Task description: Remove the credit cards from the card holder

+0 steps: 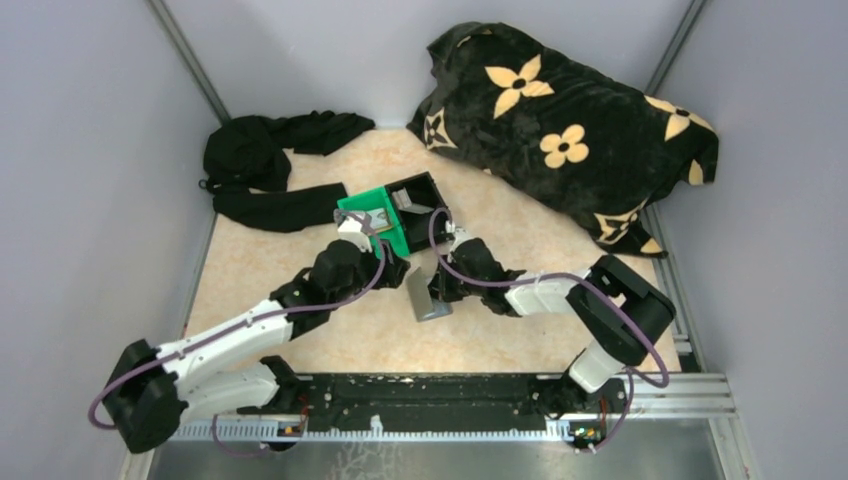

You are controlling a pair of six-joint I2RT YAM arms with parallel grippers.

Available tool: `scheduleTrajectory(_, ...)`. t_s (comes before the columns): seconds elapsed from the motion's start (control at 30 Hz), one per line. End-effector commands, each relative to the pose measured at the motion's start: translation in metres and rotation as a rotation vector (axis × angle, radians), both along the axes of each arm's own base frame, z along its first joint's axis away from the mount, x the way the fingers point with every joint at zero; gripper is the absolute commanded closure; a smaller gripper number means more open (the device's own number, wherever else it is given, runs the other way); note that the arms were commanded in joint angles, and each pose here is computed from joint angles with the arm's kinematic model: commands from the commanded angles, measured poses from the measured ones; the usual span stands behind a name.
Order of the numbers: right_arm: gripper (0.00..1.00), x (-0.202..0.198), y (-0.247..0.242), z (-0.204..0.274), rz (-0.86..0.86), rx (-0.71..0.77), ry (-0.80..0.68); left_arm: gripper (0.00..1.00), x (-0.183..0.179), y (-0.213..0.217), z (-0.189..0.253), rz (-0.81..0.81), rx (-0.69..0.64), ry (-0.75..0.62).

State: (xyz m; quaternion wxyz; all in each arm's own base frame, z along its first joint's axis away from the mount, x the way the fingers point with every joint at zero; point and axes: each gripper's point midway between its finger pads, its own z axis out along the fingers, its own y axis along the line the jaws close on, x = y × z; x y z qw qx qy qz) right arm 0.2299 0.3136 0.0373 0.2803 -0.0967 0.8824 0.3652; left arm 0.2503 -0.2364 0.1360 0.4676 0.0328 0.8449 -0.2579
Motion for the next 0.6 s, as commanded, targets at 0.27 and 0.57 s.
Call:
scheduleTrajectory(0.27, 1.00, -0.037, 0.086, 0.064, 0.049, 0.044, -0.161, 0.23, -0.010, 0.015, 0.032, 0.045, -0.116, -0.062)
scheduleTrajectory(0.57, 1.00, -0.059, 0.102, -0.009, 0.172, -0.043, -0.065, 0.23, -0.013, 0.030, 0.007, 0.117, -0.097, -0.016)
